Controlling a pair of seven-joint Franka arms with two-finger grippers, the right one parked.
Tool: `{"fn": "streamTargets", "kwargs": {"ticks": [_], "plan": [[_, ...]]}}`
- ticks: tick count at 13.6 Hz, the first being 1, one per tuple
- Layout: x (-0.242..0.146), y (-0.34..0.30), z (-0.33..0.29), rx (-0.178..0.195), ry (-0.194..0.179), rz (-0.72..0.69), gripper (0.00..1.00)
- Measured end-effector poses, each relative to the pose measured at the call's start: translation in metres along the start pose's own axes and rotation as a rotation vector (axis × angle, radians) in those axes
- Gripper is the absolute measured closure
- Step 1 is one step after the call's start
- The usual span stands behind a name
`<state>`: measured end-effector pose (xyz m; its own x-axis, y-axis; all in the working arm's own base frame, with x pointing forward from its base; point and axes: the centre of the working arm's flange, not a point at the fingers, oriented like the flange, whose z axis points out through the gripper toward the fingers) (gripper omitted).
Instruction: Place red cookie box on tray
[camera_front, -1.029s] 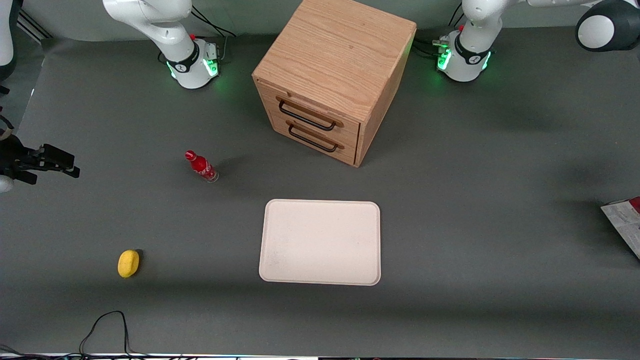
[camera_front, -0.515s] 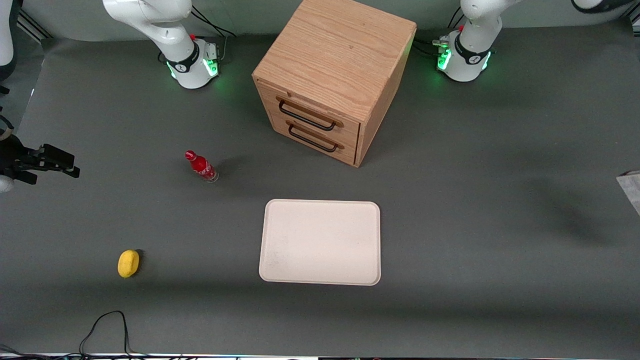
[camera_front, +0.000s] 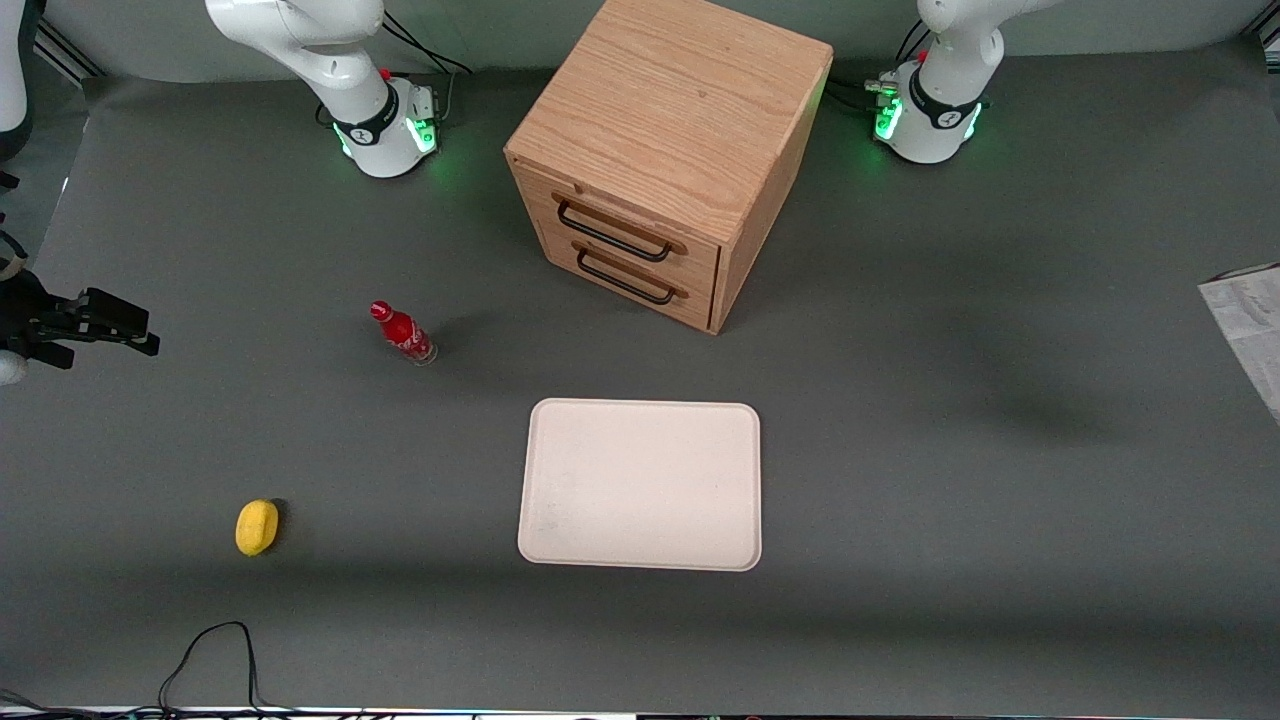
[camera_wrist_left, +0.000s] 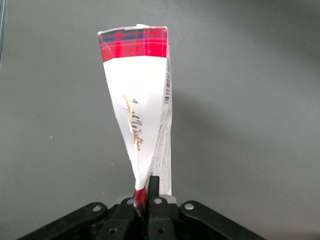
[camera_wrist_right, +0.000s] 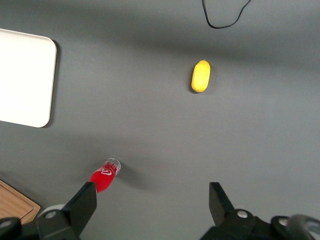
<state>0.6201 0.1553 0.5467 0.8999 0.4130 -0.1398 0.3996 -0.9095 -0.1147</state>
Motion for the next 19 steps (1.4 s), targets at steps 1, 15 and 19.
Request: {"fn": "streamTargets", "kwargs": {"ticks": [1, 15, 19], "plan": [[-0.008, 0.028, 0.001, 0.006, -0.004, -0.004, 0.97], [-0.186, 0.473, 0.14, -0.01, 0.094, 0.191, 0.97], [-0.2, 0.527, 0.197, -0.047, 0.127, 0.256, 0.97]]}}
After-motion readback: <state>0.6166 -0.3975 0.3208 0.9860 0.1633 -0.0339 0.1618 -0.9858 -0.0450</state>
